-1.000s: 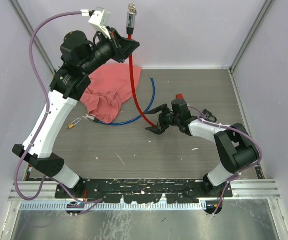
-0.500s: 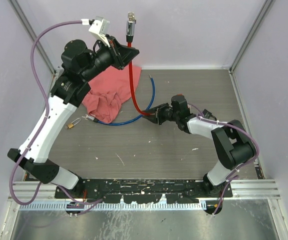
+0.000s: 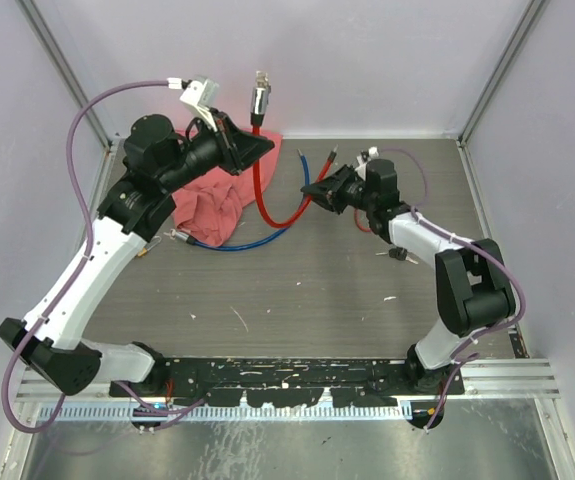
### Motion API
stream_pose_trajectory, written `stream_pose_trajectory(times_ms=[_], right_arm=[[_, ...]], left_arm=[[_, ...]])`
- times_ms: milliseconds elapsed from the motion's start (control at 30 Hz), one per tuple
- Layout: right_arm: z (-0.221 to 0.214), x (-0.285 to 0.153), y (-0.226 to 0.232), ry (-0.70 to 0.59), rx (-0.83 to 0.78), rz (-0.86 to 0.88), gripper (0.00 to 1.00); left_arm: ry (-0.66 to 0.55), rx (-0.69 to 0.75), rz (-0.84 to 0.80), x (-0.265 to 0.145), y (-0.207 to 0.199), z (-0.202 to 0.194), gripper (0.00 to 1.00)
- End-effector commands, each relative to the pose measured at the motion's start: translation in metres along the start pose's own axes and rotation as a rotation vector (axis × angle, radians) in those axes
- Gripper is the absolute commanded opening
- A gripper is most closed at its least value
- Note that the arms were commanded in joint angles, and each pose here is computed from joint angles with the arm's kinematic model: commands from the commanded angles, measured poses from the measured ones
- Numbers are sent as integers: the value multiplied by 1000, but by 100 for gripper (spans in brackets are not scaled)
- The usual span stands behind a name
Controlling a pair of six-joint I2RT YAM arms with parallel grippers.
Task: Lock with the key
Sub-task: Lock the lock.
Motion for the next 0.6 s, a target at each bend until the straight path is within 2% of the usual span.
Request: stream_pose_trajectory(times_ms=[0,67,200,367,567], right_arm=[[17,-20,59,-85,-686,164,1],[12,-29,58,-91,-907,151,1],[-5,-47,47,-38,-1193,146,1],[-16,-61,41,40,-1426,152,1],[-10,-69,34,24,-1543,83,1]], left_arm=[[97,-40,6,-13,7,-29,0],[154,-60,32,-18,19,-49,0],[232,-94,23,-27,39,-91,0],[303,-99,12,-27,56,-119,0],[203,-121,-57,-28,53,-115,0]])
Point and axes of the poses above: each gripper's point midway between its finger pads, its own x axis out along the fingers, its own y axis along the line the jaws close on, z = x × y, the point moved 5 cm from there along -x, back along the fingers, and after that the axes turned 15 degrees about -x, right-handed, at the moved point
